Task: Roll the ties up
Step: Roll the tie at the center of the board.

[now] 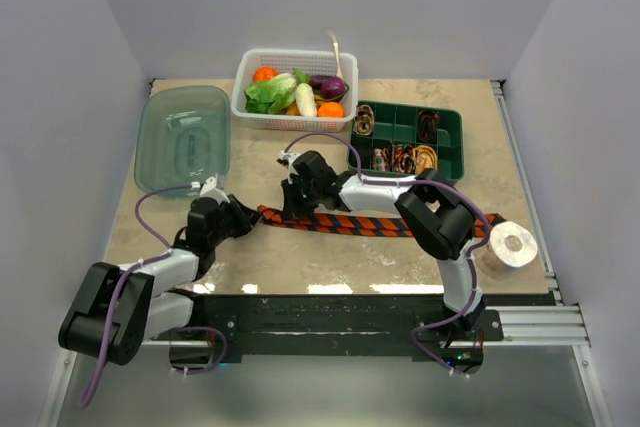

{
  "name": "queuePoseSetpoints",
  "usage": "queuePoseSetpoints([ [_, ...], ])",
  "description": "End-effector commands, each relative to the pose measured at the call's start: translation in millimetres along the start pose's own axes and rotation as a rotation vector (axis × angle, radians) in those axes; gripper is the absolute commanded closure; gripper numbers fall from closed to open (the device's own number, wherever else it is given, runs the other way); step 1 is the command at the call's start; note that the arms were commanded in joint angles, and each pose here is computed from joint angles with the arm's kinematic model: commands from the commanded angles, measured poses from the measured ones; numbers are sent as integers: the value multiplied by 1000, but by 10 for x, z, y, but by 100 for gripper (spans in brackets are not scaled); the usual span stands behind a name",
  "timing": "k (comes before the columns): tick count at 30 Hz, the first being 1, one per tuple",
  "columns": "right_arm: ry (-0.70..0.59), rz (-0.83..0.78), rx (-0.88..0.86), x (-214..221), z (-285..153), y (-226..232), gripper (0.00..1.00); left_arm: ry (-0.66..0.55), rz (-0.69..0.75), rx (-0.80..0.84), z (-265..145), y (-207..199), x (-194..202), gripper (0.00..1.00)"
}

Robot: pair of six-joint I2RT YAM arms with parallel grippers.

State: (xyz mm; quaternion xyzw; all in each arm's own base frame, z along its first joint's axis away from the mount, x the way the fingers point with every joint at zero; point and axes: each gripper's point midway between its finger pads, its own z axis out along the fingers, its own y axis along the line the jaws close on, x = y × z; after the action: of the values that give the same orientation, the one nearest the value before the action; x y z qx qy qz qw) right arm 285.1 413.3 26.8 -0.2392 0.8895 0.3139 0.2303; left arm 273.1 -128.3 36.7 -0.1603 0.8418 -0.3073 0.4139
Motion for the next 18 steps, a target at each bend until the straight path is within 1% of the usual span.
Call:
queuePoseSetpoints([
  [1, -22, -37, -22, -124, 27, 182, 100, -51, 82, 12, 11, -112, -236, 100],
  [8, -19, -52, -36, -122, 75, 316, 100, -41, 157, -4, -8, -185, -294, 100],
  [18, -6, -51, -13, -118, 146, 272, 100, -47, 231, 18, -50, -416, -409, 100],
])
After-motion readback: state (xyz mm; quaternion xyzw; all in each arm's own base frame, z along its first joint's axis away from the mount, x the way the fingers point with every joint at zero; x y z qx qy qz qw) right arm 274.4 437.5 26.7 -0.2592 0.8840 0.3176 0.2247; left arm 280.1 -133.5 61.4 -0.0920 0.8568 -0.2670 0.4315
